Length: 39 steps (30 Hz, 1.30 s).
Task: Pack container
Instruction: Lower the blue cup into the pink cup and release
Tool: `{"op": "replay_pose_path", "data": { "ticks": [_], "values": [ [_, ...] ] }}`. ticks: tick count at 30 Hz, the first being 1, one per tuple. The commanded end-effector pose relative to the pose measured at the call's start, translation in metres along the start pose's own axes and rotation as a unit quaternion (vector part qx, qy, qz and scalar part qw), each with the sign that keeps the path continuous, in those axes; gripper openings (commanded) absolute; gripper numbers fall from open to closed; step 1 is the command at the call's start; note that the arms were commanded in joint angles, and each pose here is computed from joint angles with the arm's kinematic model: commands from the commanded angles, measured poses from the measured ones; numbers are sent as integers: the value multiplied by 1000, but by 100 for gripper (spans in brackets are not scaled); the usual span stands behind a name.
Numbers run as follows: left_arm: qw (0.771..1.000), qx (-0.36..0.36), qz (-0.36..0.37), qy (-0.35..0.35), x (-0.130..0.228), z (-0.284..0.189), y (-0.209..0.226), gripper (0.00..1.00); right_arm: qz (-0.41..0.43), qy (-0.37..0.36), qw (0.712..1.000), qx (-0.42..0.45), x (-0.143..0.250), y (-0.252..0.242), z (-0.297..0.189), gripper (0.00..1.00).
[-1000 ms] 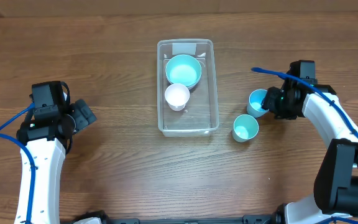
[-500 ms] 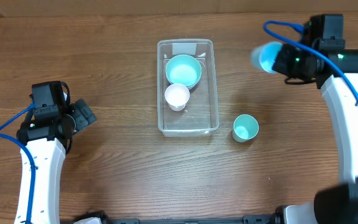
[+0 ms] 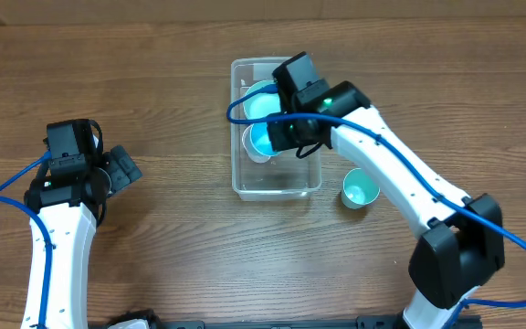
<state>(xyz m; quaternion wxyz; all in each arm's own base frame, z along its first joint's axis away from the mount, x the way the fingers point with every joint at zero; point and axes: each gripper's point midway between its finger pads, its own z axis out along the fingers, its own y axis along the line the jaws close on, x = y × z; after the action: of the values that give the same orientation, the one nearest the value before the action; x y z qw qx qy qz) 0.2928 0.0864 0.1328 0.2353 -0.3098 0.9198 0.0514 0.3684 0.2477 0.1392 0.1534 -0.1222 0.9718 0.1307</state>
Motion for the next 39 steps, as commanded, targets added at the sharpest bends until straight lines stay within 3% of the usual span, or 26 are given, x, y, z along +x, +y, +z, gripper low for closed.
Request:
{"op": "replay_pose_path", "data": {
  "ticks": [1,9,16,22,23,24,25,28,31,34,39],
  "values": [
    [1000,0,-8,0,0,0,1,100,20,-37,999,13,-15,0,-14,4],
    [1000,0,-8,0,0,0,1,100,11,-71,997,33,-34,6,-21,4],
    [1000,0,-8,0,0,0,1,100,2,-14,998,64,-14,-6,9,4],
    [1000,0,-8,0,0,0,1,100,1,-22,998,64,-19,-6,10,4],
    [1000,0,-8,0,0,0,1,100,1,-24,998,64,-19,-5,10,11],
    [1000,0,-8,0,0,0,1,100,1,-26,998,62,-21,-5,10,47],
    [1000,0,-8,0,0,0,1,100,1,-30,998,61,-23,-4,10,64],
    [1000,0,-8,0,0,0,1,100,2,-40,998,58,-32,0,-5,66],
    [1000,0,-8,0,0,0,1,100,11,-65,996,58,-47,0,-53,64],
    [1000,0,-8,0,0,0,1,100,65,-85,991,83,-42,-37,-115,63],
    [1000,0,-8,0,0,0,1,100,172,-89,973,125,3,-112,-181,59]
  ]
}}
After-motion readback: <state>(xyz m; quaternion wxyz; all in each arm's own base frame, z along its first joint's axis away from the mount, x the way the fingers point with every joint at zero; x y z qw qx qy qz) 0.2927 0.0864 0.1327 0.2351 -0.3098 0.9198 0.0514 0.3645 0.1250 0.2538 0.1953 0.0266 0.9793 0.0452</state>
